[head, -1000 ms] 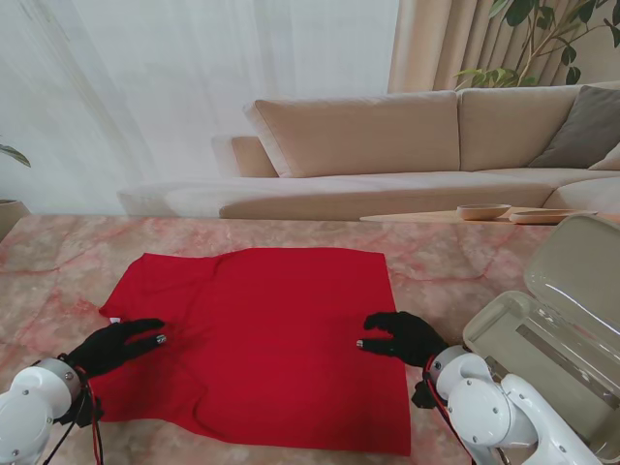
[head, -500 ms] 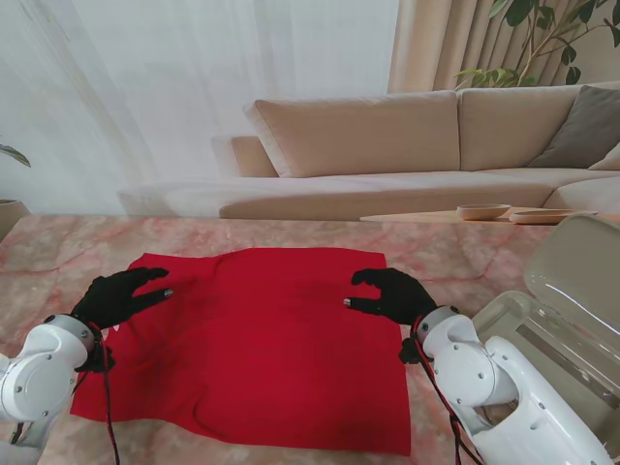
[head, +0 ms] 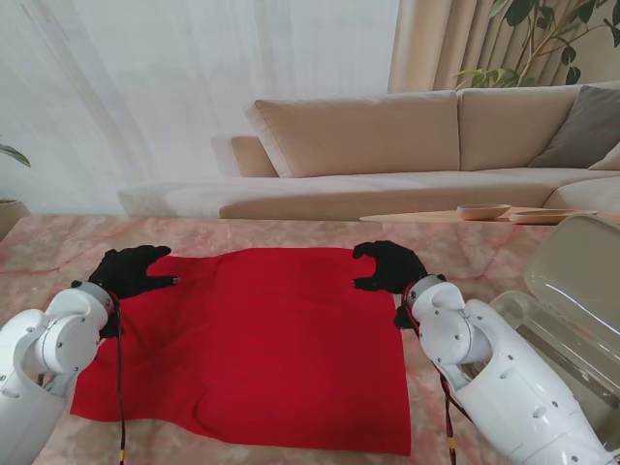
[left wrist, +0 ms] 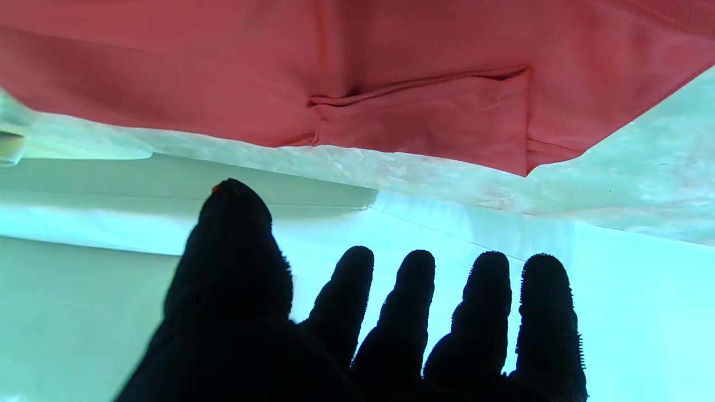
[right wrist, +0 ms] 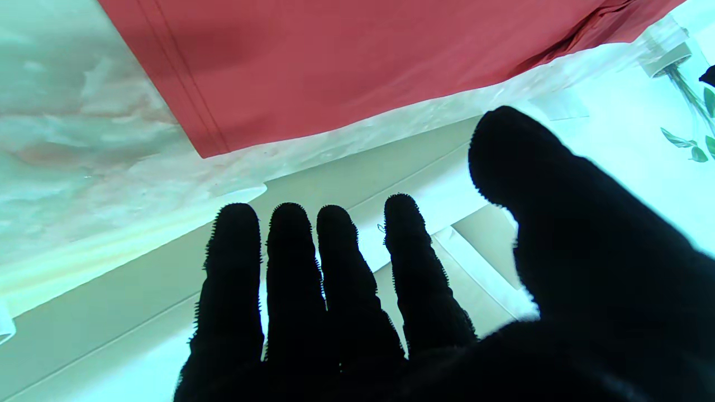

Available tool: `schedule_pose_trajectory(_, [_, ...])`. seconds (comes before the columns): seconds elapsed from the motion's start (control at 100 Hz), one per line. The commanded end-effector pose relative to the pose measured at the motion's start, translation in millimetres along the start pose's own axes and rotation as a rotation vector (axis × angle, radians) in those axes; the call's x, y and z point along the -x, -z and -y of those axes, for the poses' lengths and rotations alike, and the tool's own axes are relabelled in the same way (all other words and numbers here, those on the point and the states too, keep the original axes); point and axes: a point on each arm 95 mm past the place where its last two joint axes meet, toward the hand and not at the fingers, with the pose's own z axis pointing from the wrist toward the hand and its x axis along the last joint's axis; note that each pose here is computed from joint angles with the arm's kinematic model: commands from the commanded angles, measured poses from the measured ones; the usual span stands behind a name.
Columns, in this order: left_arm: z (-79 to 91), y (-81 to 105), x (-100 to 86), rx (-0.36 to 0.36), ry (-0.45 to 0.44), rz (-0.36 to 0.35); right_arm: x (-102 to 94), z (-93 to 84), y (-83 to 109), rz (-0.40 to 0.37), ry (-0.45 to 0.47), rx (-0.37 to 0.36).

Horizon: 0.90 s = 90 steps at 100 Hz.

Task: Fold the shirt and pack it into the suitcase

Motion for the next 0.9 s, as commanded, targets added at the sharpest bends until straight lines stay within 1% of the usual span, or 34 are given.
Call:
schedule_pose_trajectory(0.0, [1.1,-6.2,3.3,0.004,-0.007,0.003,3.5,-3.5,-8.8,0.022,-0.009,0.003])
schedule_pose_trajectory(0.16, [-1.7,-21.0,10.2,-0.003,-0.042,0.016,8.9,-2.7,-26.2,0.039,0.012,0.004])
schedule_pose_trajectory(0.32, [-3.2,-30.4,17.0,0.023,-0.048,0.03,13.7,1.8,-40.4,0.055,0.01,-0.023])
schedule_pose_trajectory(0.57, [-6.4,-41.5,28.2,0.049,-0.07,0.053,22.4,8.4,-61.3,0.069,0.012,-0.049])
schedule_pose_trajectory(0.72, [-9.9,-46.1,31.1,0.05,-0.091,0.06,26.5,11.6,-71.8,0.078,-0.004,-0.084])
schedule_pose_trajectory(0.78, [-11.6,-49.2,31.9,0.044,-0.091,0.063,28.0,12.7,-76.0,0.078,0.001,-0.094])
schedule_pose_trajectory(0.89, [-14.4,-53.6,33.3,0.053,-0.092,0.066,30.1,13.6,-83.6,0.077,0.017,-0.104])
